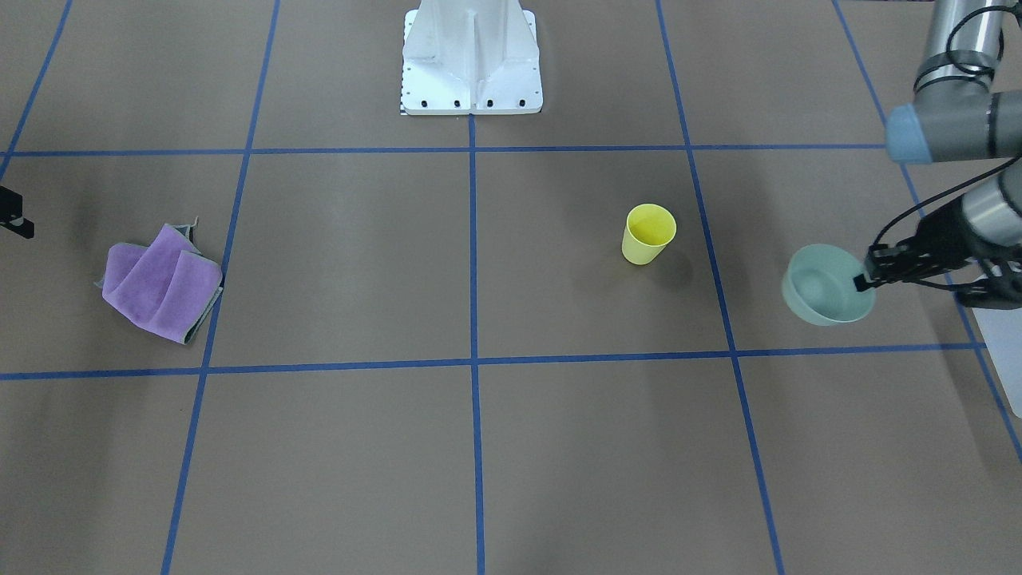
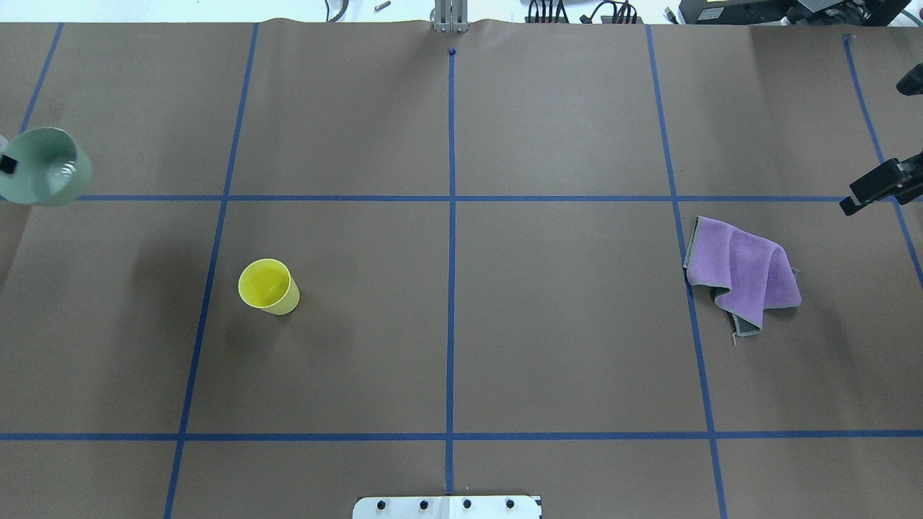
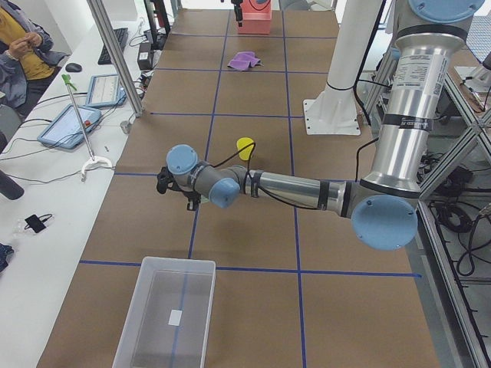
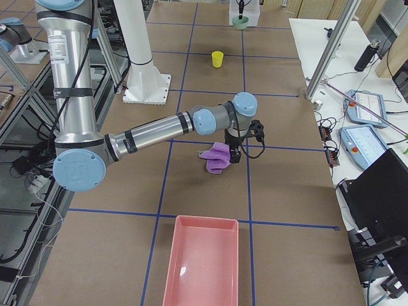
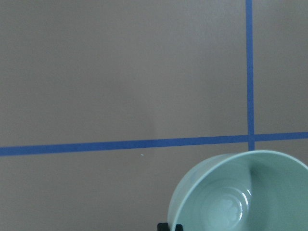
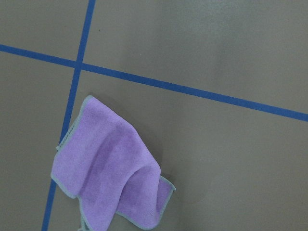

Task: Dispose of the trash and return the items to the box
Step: 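Carry the green bowl into the clear box and release it with the left gripper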

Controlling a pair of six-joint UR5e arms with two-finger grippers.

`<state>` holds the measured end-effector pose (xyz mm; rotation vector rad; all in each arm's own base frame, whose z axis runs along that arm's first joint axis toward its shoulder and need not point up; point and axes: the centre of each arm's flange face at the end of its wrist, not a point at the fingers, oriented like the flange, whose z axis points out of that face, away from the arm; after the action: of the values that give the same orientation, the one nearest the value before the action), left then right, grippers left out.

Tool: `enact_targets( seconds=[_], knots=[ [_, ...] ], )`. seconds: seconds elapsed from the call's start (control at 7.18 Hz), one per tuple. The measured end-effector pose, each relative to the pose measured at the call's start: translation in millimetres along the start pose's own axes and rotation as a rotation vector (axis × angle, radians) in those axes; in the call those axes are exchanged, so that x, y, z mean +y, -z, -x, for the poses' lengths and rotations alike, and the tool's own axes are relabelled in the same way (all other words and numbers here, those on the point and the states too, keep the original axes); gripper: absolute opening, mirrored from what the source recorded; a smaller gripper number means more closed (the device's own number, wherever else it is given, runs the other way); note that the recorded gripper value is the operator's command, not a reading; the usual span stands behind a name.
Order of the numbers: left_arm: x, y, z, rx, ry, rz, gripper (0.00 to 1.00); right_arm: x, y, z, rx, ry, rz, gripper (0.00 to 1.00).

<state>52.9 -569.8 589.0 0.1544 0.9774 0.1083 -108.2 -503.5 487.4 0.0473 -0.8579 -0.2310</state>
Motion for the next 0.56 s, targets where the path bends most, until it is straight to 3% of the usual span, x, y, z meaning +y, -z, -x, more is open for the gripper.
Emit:
enact_targets(
  seconds=[0.28,0.56],
  knots=[
    [20,26,126,-0.086,-0.096,0.021,0.0,-10,1,17,-0.007,-0.007,-0.011,1.0],
    [28,38,213,-0.156,-0.042,0.066,0.0,-14,0,19,0.009,0.013,-0.051,1.0]
  ],
)
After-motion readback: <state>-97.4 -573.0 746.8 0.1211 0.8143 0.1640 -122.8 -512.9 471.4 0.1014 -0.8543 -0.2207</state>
